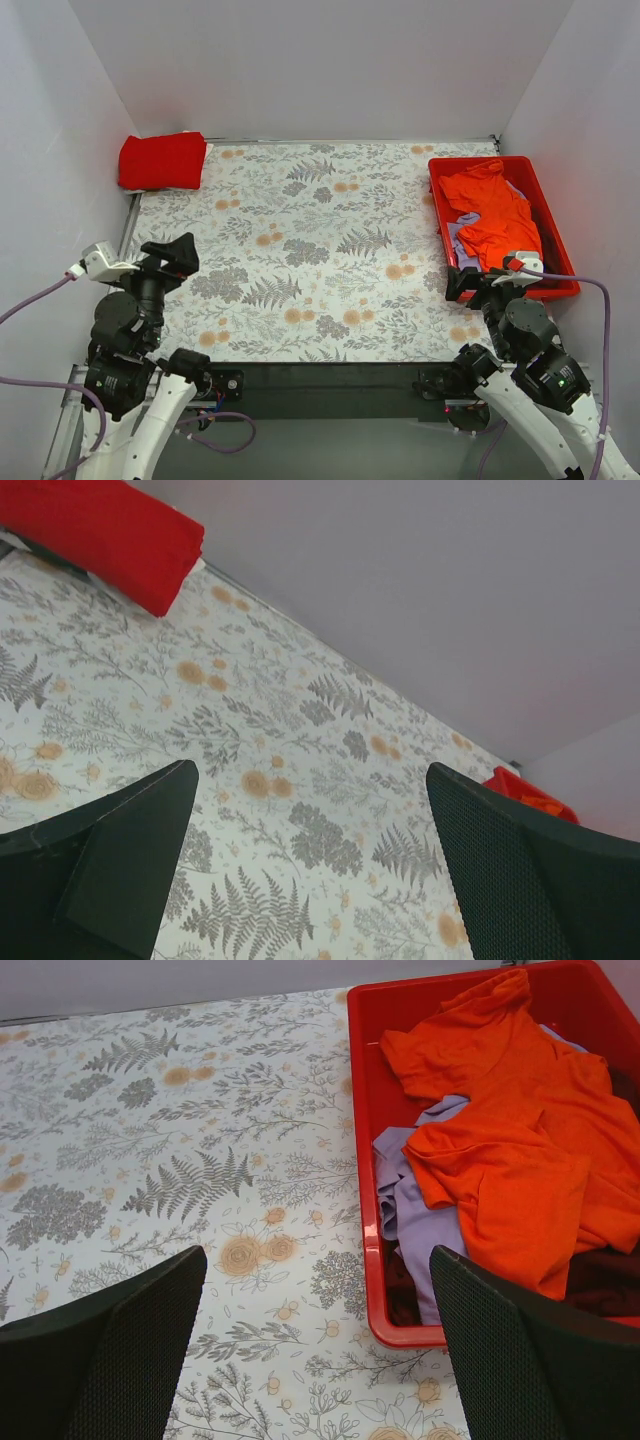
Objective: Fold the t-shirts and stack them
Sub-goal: Grab the tshirt from the pile
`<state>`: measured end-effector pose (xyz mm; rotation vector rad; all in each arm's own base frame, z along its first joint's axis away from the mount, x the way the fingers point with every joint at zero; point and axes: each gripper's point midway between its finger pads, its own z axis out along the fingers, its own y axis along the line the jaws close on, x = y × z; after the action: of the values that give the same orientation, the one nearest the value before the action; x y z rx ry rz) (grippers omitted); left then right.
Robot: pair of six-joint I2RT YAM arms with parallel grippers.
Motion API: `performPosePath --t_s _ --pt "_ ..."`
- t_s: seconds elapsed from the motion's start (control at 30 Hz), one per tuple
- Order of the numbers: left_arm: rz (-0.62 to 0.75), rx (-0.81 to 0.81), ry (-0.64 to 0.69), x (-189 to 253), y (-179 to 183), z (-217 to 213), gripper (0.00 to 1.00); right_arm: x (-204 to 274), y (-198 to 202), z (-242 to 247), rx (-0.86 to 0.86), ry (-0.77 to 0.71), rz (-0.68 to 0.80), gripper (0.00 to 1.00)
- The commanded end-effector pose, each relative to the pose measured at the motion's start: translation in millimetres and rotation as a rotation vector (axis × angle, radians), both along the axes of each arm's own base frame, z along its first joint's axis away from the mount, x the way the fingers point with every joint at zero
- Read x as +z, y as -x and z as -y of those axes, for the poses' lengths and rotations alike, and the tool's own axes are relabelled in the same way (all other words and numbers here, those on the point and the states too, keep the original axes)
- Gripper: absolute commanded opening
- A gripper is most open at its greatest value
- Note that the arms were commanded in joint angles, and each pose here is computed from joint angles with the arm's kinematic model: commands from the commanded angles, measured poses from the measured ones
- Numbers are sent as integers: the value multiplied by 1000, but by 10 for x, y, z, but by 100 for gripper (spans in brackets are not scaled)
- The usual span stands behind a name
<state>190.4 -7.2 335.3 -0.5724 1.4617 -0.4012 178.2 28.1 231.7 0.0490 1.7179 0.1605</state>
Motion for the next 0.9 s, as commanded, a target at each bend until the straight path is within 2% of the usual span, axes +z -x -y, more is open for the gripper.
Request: performPosePath --t_s 0.0,0.17,0.33,0.6,0.63,0.7,0.73,0.87 --pt "-63 -98 13 -271 -136 228 98 115 -32 -12 -9 -32 36 99" --pt "-210 -199 9 -832 -315 483 98 72 -105 -228 68 -4 -31 98" --pt "-284 -269 0 -1153 -389 636 98 145 -297 -460 107 48 -114 98" --pt "-270 -299 -10 -1207 -400 685 98 216 -856 -626 13 235 -238 98" --pt "-270 -301 -9 -1207 -399 688 98 71 -1008 -605 -28 268 -302 98" --pt "-264 -302 -8 -1191 -387 688 98 101 -1202 -570 -67 254 -333 98" --pt "-261 -303 -8 -1188 -383 686 98 -27 -1359 -408 -132 265 -389 98" --pt "-251 -315 -5 -1175 -364 703 98 -86 -1698 -9 -235 189 -455 98"
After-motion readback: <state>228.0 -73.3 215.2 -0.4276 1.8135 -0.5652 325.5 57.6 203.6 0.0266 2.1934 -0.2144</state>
